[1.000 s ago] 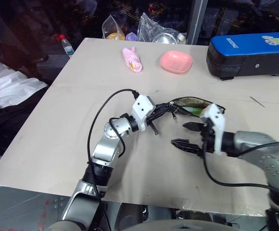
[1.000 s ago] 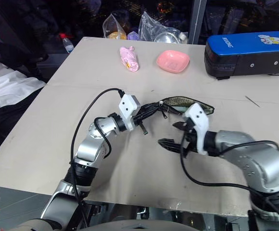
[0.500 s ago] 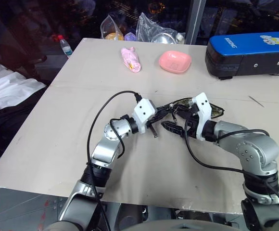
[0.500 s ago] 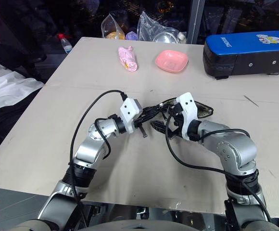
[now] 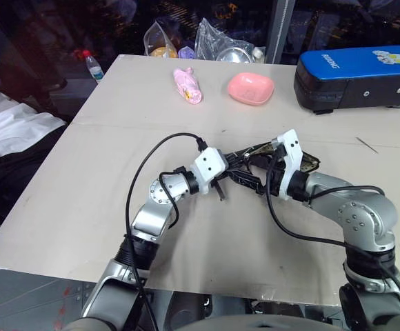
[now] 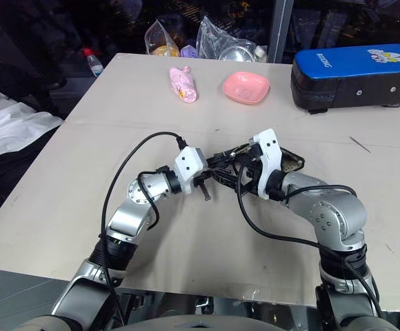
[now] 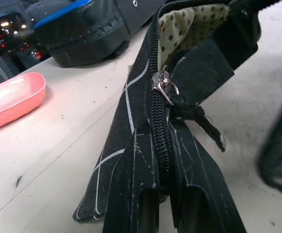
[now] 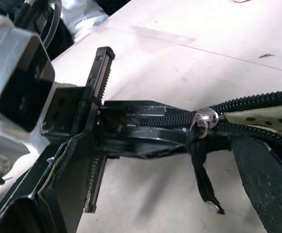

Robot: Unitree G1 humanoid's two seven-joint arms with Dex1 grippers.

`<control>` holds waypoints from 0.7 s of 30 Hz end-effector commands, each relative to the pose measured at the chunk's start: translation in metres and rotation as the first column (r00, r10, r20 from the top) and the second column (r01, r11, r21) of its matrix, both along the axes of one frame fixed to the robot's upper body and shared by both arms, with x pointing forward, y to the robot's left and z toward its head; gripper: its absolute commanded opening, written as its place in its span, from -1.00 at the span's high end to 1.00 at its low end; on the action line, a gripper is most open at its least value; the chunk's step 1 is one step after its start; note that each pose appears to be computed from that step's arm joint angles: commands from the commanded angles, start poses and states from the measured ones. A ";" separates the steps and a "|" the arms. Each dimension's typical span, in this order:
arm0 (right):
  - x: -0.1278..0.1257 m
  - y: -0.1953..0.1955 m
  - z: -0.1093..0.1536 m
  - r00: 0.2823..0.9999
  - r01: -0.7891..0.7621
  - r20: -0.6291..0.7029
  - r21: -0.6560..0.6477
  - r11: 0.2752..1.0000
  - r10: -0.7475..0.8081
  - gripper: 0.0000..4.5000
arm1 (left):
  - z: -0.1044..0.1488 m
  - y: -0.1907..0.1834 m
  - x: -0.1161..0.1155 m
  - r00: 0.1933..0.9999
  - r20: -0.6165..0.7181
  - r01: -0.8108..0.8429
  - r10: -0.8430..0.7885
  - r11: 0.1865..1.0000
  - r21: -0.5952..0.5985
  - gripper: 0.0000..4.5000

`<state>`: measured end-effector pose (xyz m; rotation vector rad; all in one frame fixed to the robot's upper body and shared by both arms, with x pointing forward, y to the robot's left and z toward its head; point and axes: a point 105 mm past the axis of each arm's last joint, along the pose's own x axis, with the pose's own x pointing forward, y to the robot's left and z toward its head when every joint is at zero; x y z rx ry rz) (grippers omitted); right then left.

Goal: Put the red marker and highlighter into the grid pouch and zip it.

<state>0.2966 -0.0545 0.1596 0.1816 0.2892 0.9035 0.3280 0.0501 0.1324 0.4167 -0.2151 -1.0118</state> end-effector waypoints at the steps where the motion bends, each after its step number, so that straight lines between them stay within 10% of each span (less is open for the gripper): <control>1: 0.001 0.000 0.015 0.998 0.005 0.056 0.025 1.000 -0.006 -0.74 | -0.002 0.000 -0.002 1.000 0.008 0.007 -0.007 1.000 0.013 1.00; 11: 0.001 -0.003 0.011 0.999 0.018 0.050 0.010 1.000 -0.018 0.97 | -0.002 0.001 -0.002 1.000 0.011 -0.002 0.002 1.000 0.010 1.00; 21: 0.001 -0.012 0.005 0.998 0.041 0.052 -0.040 0.998 -0.039 0.97 | -0.001 0.006 0.002 0.999 0.016 -0.031 0.031 1.000 -0.003 1.00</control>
